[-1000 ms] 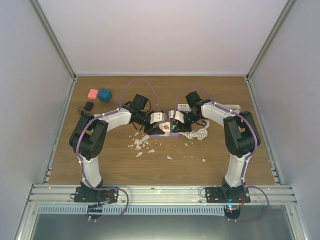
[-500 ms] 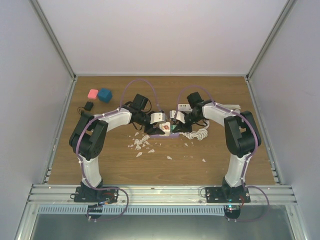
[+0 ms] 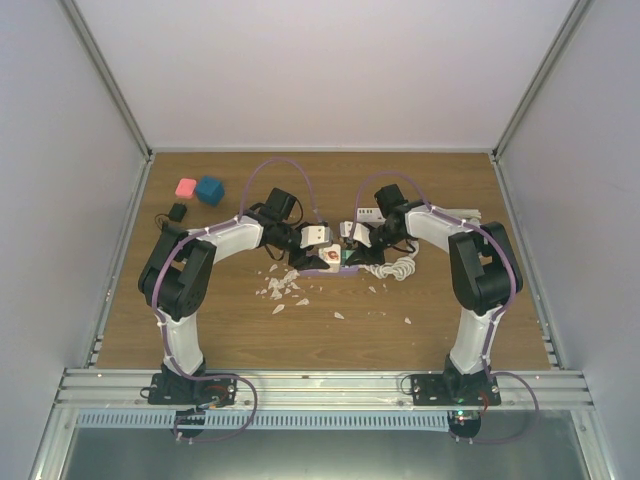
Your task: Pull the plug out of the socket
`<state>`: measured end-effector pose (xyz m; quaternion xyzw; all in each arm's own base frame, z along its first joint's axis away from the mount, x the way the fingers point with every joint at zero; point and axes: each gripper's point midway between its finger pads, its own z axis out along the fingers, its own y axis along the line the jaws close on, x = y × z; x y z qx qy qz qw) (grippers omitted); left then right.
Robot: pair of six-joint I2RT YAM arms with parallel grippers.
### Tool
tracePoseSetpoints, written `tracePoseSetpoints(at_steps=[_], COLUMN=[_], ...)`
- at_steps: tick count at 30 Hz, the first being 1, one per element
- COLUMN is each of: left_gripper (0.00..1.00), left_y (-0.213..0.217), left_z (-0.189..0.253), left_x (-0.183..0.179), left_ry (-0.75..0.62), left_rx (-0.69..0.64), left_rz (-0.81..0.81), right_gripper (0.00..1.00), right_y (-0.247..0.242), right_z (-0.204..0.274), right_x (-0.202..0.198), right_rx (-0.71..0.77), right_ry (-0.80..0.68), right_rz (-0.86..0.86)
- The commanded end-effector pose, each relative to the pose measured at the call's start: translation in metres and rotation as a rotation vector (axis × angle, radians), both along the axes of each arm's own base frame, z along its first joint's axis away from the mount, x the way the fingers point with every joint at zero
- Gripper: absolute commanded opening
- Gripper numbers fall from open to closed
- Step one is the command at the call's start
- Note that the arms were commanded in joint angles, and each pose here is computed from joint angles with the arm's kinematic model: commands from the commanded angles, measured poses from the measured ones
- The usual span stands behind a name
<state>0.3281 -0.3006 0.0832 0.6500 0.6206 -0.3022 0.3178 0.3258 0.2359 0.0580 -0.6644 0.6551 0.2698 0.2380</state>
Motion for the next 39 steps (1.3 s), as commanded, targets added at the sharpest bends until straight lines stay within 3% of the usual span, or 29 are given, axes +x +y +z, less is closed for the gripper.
tracePoseSetpoints(at_steps=[1, 34, 39], left_gripper=[0.27, 0.26, 0.34], left_y=[0.028, 0.031, 0.028], left_z=[-0.032, -0.038, -0.033], left_x=[-0.004, -0.009, -0.005], left_ry=[0.047, 0.073, 0.067], left_rx=[0.141, 0.142, 0.13], left_rz=[0.042, 0.047, 0.055], right_gripper=[0.18, 0.16, 0.16], right_y=[-0.043, -0.053, -0.05], right_z=[-0.026, -0.006, 0.005], right_x=[-0.007, -0.005, -0.002], right_rx=[-0.153, -0.116, -0.093], right_ry=[0.079, 0.082, 0.081], right_rz=[-0.066, -0.1, -0.106])
